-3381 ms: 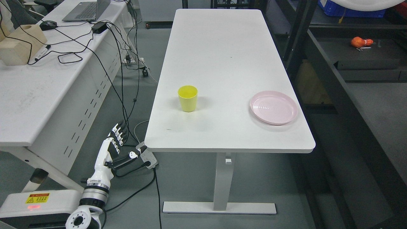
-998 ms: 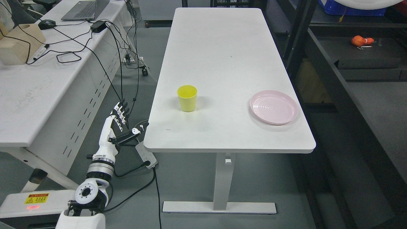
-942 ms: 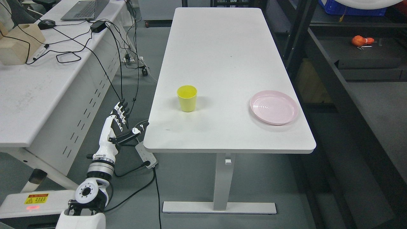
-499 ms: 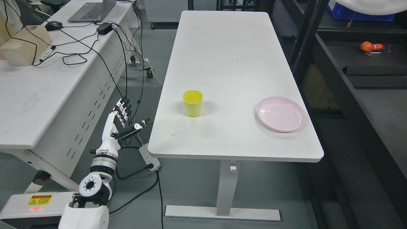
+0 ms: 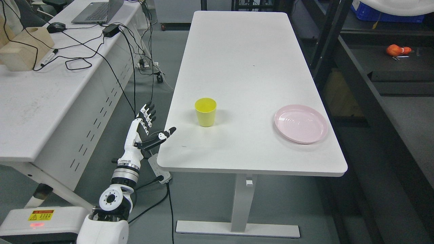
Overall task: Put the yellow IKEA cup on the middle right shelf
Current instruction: 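Reach the open left hand forward to the side of the yellow cup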
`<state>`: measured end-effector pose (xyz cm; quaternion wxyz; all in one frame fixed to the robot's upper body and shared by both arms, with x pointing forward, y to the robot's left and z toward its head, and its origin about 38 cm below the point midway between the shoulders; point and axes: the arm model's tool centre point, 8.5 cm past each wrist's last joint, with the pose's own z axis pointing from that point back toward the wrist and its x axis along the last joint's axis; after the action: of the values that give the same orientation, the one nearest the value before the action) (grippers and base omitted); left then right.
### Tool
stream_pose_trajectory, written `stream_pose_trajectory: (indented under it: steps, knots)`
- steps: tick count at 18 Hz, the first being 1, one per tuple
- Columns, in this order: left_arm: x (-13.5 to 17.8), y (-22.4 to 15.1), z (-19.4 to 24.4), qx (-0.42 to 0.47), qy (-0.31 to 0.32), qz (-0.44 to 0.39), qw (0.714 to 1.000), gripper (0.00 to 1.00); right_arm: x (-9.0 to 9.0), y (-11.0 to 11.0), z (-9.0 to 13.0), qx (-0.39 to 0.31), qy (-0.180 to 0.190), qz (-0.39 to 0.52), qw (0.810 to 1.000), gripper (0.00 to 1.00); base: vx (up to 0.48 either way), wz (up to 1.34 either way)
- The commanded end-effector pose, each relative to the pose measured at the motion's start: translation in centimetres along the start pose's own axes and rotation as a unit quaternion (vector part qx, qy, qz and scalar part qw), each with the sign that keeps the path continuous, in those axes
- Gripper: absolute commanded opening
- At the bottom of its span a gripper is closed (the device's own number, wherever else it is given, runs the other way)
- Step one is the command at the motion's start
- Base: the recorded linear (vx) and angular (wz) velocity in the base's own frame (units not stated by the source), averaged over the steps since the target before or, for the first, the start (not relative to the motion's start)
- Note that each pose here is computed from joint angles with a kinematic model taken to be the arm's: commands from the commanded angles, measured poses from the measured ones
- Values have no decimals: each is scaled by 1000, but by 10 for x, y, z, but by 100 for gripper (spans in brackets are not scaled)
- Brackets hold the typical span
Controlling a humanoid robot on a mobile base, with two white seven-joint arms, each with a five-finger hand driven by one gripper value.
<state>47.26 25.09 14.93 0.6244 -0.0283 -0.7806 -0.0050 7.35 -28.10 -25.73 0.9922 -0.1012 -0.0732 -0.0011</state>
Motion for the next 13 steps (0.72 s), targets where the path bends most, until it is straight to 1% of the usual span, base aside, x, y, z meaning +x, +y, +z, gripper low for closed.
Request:
stream_pose_trajectory:
  steps: [1,4,7,10,13]
  knots:
    - [-21,-34,-9,-27,32,12,999,99,-9,-10,-1,-7,8,-2,1000,99,23,28]
    - [-24,-33,-20,-26,41,10,999,99,-9,-10,-1,-7,8,-2,1000,99,28,9]
    - [-27,-34,-21,-28,48,8,998,99,-9,-10,-1,-7,8,-2,1000,99,7,0]
    - [-42,-23,-36,-11,79,9,997,99,-9,-10,-1,-7,8,-2,1000,99,0,0]
    - [-43,-7,-51,14,91,17,996,99,-9,-10,-1,-7,8,-2,1000,99,0,0]
